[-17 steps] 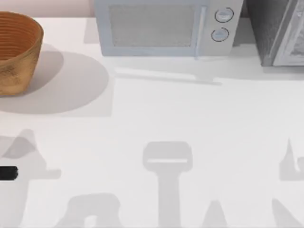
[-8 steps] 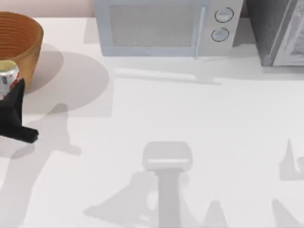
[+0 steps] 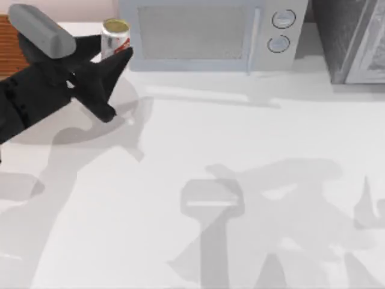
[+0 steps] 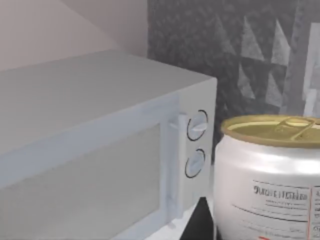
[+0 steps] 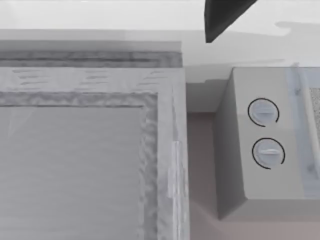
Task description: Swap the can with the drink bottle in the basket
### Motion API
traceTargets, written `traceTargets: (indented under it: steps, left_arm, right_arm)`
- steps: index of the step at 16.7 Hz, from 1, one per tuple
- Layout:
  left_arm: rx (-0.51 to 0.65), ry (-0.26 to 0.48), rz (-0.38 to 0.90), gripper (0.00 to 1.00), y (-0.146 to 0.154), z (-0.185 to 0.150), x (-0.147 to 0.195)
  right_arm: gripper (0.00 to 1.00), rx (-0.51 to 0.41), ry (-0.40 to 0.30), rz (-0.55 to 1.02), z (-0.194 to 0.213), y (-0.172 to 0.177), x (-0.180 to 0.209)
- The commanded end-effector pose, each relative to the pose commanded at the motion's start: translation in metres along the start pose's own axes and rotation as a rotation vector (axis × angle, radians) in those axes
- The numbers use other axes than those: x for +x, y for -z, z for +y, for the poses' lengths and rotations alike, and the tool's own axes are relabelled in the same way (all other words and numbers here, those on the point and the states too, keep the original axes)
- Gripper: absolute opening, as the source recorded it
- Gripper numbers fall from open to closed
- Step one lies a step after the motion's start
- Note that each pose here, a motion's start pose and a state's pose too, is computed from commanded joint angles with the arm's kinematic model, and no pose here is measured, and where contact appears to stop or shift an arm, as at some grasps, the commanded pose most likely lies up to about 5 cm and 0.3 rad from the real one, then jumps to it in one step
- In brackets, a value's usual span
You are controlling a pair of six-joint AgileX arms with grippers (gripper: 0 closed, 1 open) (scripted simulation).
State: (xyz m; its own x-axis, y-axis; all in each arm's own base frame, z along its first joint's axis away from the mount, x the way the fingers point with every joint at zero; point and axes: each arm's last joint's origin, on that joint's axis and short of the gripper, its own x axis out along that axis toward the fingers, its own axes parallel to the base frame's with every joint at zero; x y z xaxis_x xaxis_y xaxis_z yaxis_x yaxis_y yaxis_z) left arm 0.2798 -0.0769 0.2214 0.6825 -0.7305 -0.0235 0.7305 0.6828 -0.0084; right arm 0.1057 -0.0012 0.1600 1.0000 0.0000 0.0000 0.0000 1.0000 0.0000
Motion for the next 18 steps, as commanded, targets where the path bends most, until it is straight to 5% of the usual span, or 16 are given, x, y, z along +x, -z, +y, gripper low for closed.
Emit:
traceTargets:
  steps: [10,14,18]
  left_arm:
    - [0.017,0.578,-0.021,0.00,0.128,0.012,0.132]
    - [0.018,0.718,-0.020,0.00,0.179,0.004,0.149]
    - [0.017,0.772,-0.019,0.00,0.200,0.000,0.153]
  right_arm:
    - [1.00,0.000,0.000,0.000,0.000,0.000,0.000]
    - [1.00,0.000,0.000,0.000,0.000,0.000,0.000]
    - [1.00,0.000,0.000,0.000,0.000,0.000,0.000]
